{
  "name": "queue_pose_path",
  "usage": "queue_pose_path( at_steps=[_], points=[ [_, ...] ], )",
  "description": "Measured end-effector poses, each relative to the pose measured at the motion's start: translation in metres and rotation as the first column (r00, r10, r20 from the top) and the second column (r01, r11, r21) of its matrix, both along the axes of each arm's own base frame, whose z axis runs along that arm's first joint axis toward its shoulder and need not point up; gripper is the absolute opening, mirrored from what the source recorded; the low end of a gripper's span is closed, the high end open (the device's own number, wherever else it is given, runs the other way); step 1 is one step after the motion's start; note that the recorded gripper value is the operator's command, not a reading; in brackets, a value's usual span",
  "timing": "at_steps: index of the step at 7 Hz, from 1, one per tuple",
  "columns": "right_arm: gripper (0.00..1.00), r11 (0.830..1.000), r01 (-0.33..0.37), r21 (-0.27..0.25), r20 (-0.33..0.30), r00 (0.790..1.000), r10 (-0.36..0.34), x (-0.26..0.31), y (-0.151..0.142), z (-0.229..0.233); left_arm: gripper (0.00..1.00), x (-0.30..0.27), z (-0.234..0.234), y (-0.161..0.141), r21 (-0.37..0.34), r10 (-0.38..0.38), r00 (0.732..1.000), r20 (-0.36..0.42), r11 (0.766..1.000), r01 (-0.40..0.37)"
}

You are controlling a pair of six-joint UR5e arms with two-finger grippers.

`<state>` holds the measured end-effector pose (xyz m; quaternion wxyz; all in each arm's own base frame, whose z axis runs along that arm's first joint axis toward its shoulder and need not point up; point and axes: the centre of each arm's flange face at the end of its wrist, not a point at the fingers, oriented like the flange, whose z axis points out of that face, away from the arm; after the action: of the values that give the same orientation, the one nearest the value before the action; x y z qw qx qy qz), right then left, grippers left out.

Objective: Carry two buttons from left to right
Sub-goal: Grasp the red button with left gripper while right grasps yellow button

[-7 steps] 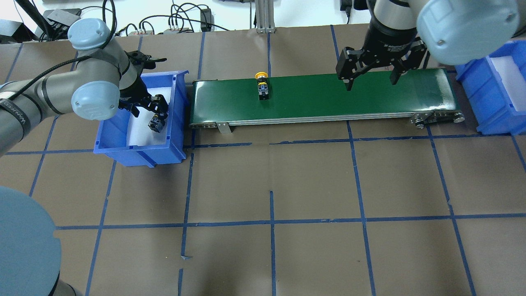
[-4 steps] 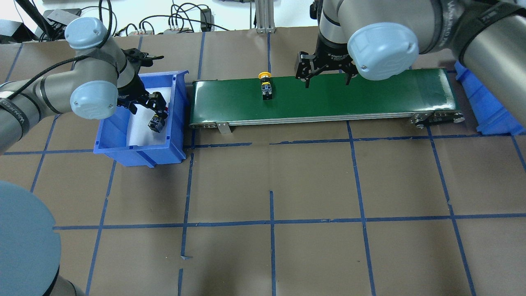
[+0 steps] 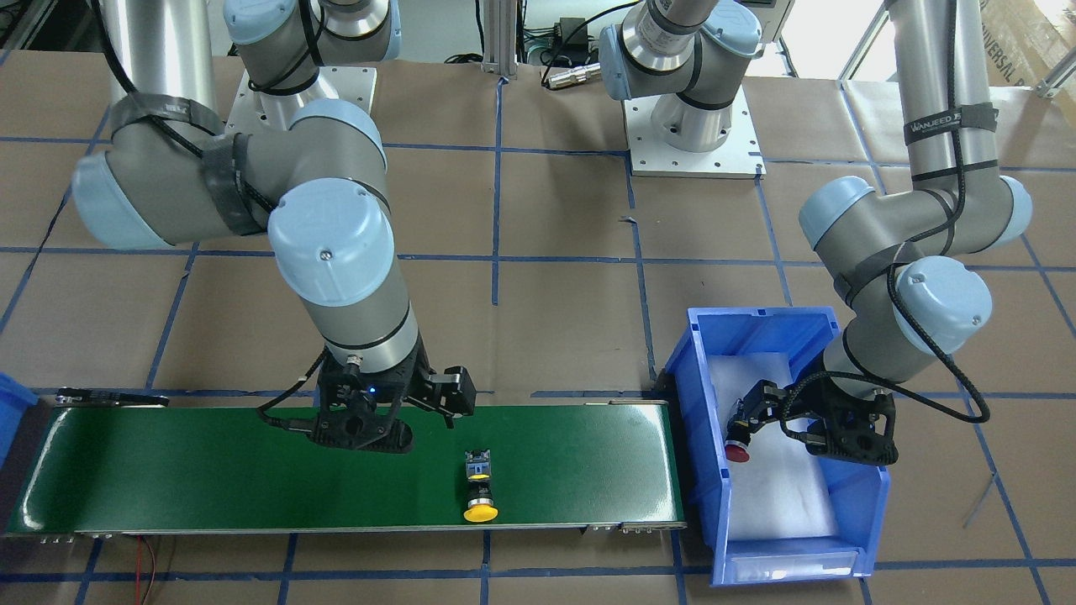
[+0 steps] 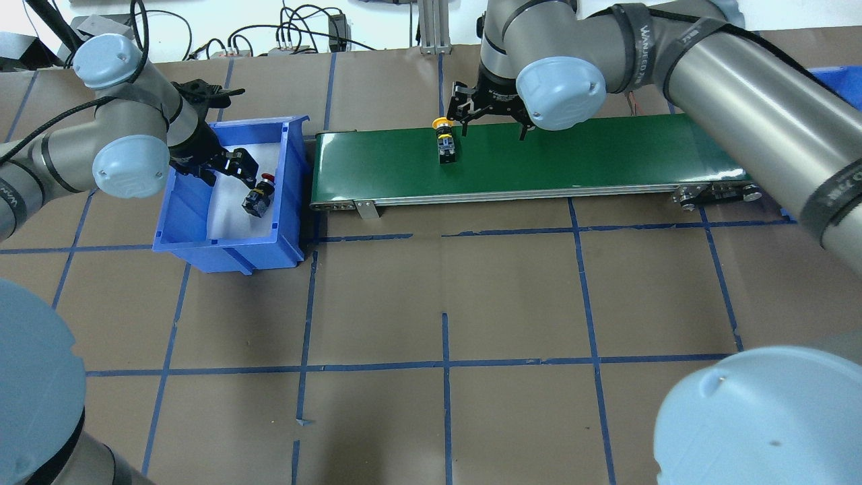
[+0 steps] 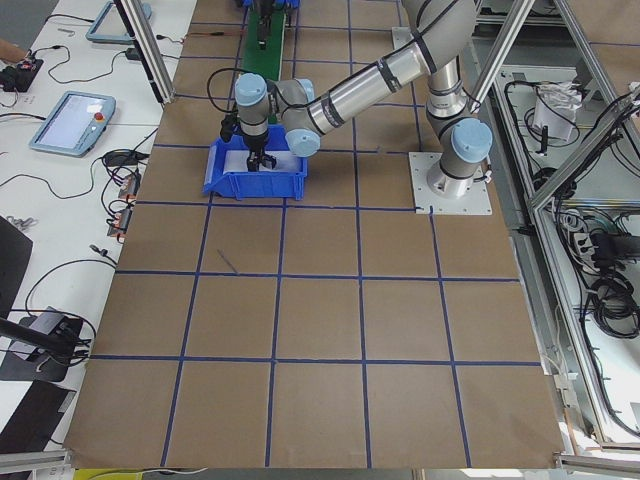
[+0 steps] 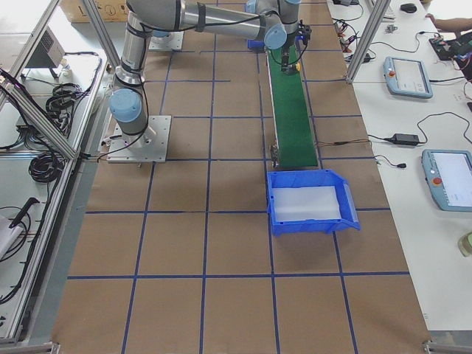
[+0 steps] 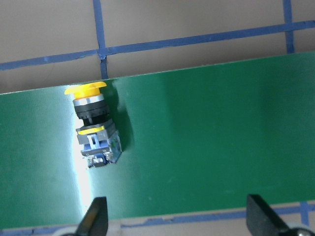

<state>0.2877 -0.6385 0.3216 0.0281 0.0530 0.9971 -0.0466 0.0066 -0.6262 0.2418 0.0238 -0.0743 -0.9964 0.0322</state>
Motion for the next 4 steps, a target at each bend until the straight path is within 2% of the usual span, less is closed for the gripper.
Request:
queue_pose_path(
  at_steps=[1,2,4],
  points=[
    [1.0,1.0,0.003,0.0,-0.003,1.0,-0.003,0.015,-0.009,-0.026,0.82,-0.007,-0.001,0.0,0.001,-0.006,1.0,-0.003,1.0,0.006],
    [1.0,1.0,0.004,0.004,-0.008,1.0,-0.004,0.026,-0.013,-0.044,0.76,-0.015,-0.001,0.0,0.001,-0.014,1.0,-0.004,1.0,0.014],
    [0.98,1.0,0.002,0.01,-0.01,1.0,-0.002,0.034,-0.016,-0.058,0.75,-0.024,-0.002,0.001,0.006,-0.018,1.0,-0.005,1.0,0.018]
  ],
)
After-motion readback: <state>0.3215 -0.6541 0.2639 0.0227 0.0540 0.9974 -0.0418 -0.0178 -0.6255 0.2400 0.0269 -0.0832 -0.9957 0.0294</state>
